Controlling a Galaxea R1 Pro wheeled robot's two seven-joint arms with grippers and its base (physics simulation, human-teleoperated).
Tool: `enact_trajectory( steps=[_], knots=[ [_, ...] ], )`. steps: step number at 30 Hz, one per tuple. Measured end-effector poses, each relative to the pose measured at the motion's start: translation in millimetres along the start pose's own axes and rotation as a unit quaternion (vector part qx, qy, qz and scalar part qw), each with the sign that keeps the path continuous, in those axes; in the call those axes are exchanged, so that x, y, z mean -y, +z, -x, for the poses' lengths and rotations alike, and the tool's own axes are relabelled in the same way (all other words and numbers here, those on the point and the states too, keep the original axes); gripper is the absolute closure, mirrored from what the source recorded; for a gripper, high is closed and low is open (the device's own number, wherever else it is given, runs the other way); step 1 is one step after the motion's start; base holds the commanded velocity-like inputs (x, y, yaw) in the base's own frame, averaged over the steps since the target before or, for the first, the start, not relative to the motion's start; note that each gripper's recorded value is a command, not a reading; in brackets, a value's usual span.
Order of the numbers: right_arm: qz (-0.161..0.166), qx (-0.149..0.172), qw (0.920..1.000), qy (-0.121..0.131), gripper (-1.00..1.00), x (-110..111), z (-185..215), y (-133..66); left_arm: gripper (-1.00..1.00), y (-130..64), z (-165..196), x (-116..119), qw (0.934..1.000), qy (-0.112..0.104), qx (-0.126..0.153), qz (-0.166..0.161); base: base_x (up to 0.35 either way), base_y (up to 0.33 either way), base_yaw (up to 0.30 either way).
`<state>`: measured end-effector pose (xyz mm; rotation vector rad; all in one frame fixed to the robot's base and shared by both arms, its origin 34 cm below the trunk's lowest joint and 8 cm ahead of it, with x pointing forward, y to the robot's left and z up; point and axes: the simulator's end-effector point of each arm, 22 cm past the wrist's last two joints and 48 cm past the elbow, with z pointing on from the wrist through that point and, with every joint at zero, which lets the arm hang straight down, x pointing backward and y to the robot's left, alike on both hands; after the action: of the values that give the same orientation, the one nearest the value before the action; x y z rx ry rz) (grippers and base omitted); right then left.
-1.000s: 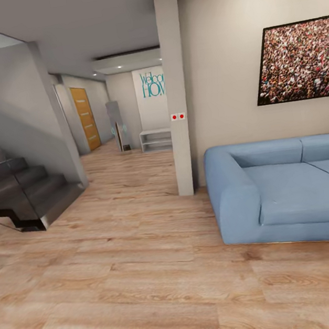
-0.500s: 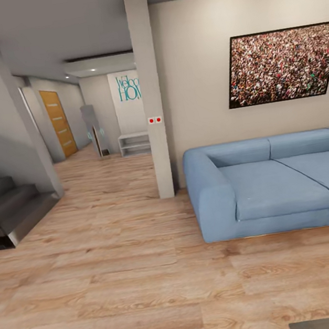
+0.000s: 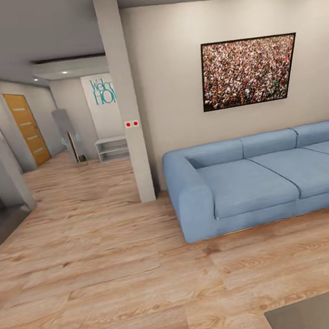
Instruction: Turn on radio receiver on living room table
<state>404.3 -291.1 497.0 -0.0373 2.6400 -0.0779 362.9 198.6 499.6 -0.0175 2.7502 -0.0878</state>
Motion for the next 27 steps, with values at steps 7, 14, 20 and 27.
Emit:
enact_trajectory(
  steps=[7, 14, 20, 27],
  knots=[
    [0.000, 0.000, 1.0000, 0.000, -1.00, 0.0, -0.1, 0.0, -1.00, 0.0, -0.1, -0.1, 1.0000, 0.000, 0.000, 0.000, 0.000, 0.000, -0.278],
    [0.000, 0.000, 1.0000, 0.000, -1.00, 0.0, 0.1, 0.0, -1.00, 0.0, 0.1, -0.1, 1.0000, 0.000, 0.000, 0.000, 0.000, 0.000, -0.278],
    [0.000, 0.000, 1.0000, 0.000, -1.00, 0.0, 0.4, 0.0, -1.00, 0.0, 0.0, -0.1, 1.0000, 0.000, 0.000, 0.000, 0.000, 0.000, -0.278],
    [0.000, 0.000, 1.0000, 0.000, -1.00, 0.0, 0.1, 0.0, -1.00, 0.0, -0.1, -0.1, 1.0000, 0.000, 0.000, 0.000, 0.000, 0.000, -0.278]
  ],
)
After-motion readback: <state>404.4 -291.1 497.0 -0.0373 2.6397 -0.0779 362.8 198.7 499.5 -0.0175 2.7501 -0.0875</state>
